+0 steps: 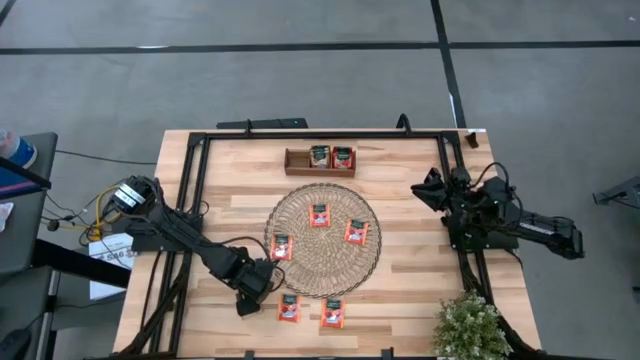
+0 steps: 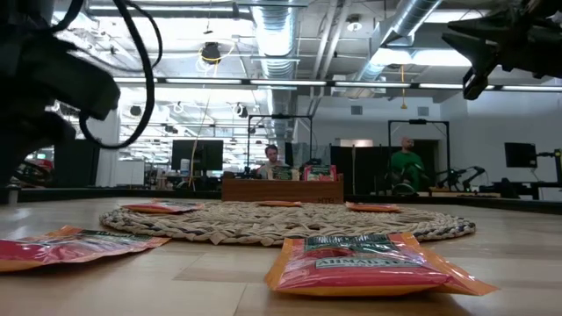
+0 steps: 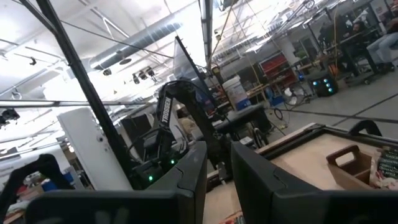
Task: Pick & Place Tea
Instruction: Put the brown tea bag into the middle section of the wooden organizer
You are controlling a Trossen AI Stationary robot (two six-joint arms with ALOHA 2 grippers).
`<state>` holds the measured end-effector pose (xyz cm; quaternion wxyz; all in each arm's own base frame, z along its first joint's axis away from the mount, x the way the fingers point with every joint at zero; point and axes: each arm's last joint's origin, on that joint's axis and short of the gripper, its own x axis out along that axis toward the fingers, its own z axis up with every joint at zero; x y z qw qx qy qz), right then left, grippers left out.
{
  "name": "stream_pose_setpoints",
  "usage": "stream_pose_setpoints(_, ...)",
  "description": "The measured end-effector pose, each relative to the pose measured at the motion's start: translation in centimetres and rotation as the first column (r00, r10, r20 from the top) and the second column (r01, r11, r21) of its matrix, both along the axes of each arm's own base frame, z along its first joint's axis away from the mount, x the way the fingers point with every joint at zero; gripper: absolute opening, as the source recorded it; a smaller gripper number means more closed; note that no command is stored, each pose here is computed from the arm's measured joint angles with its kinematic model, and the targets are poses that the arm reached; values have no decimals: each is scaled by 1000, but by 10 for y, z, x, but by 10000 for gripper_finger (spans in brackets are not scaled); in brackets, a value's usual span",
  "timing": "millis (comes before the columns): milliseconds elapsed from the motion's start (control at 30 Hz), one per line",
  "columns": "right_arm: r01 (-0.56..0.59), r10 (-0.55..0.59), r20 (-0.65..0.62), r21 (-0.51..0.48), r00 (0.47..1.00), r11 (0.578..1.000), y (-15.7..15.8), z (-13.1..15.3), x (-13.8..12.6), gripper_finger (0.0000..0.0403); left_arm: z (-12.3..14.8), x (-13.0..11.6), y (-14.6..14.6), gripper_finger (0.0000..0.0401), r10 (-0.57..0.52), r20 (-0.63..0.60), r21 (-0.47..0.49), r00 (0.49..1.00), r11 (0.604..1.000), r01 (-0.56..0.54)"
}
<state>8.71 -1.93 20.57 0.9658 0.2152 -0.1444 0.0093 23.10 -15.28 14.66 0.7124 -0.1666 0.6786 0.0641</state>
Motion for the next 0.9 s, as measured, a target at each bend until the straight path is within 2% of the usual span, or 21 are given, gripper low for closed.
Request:
stream_pose_setpoints(233, -1, 1, 1, 4, 1000, 1000, 0, 0, 0, 67, -18, 2, -5, 188, -8, -60, 27, 998, 1000, 10)
stream_pose_setpoints(467, -1, 1, 1, 6, 1000, 1000, 0, 0, 0, 67, -20, 2, -6, 183, 4, -60, 39, 998, 999, -2)
stream_pose_setpoints(567, -1, 1, 1, 7, 1000, 1000, 0, 0, 0, 67, -20, 2, -5, 157, 4, -57, 48, 998, 999, -1)
stream_pose_setpoints(900, 0, 0, 1, 7, 1000, 1000, 0, 0, 0, 67, -10, 9, -9, 26, -19, -36, 120, 999, 992, 23)
